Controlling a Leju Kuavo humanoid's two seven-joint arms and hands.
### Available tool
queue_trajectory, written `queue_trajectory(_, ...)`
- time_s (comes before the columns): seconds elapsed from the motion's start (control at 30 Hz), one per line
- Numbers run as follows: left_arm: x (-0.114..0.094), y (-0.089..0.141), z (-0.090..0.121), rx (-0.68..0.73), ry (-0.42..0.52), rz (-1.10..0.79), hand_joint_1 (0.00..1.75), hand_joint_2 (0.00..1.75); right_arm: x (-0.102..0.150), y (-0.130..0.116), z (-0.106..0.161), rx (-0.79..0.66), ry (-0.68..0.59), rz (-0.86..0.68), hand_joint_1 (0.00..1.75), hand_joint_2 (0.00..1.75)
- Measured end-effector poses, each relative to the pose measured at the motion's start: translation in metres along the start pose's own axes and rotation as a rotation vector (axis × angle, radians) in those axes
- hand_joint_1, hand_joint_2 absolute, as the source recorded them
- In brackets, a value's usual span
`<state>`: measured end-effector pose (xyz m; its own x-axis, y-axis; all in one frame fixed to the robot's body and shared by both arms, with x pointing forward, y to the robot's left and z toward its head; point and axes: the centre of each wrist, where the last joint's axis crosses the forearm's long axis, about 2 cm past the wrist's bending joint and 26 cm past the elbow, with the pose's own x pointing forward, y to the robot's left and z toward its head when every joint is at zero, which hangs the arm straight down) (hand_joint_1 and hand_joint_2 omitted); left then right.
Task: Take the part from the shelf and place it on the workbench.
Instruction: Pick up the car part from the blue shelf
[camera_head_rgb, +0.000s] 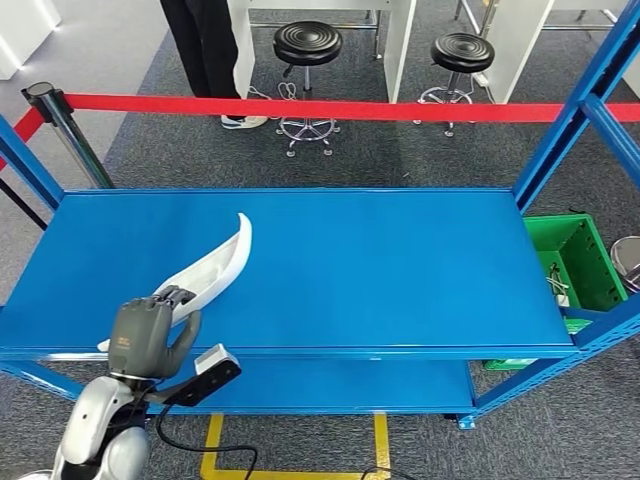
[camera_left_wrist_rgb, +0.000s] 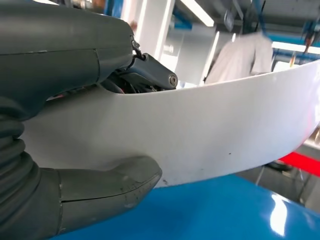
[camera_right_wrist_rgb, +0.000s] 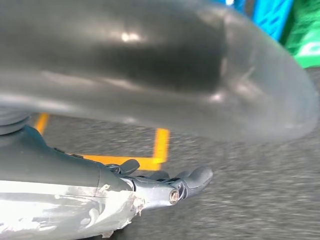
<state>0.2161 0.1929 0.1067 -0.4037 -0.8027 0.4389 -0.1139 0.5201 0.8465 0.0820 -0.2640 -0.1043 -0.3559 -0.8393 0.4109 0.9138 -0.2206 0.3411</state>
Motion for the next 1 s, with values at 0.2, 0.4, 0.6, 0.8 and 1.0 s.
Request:
queue_trajectory(0.2,0.028,-0.003,0.024,0.075,0.001,-0.031,1.75,1.75,-0.001,0.016,-0.002,0.008,-0.140,-0.026,0.00,0.00)
queue_trajectory(0.4,0.042,-0.008,0.037,0.128,0.009,-0.036,1.75,1.75,0.000,0.037,-0.005,0.028,-0.224,-0.044,0.00,0.00)
queue_trajectory(0.6,0.046,-0.012,0.049,0.135,0.021,-0.031,1.75,1.75,0.006,0.044,-0.008,0.120,-0.249,-0.106,0.00,0.00)
queue_trajectory(0.8,0.048,-0.014,0.056,0.152,0.030,-0.017,1.75,1.75,0.005,0.044,-0.007,0.138,-0.252,-0.123,0.00,0.00)
queue_trajectory(1.0,0.048,-0.015,0.059,0.159,0.033,-0.007,1.75,1.75,0.007,0.042,-0.008,0.123,-0.257,-0.141,0.00,0.00)
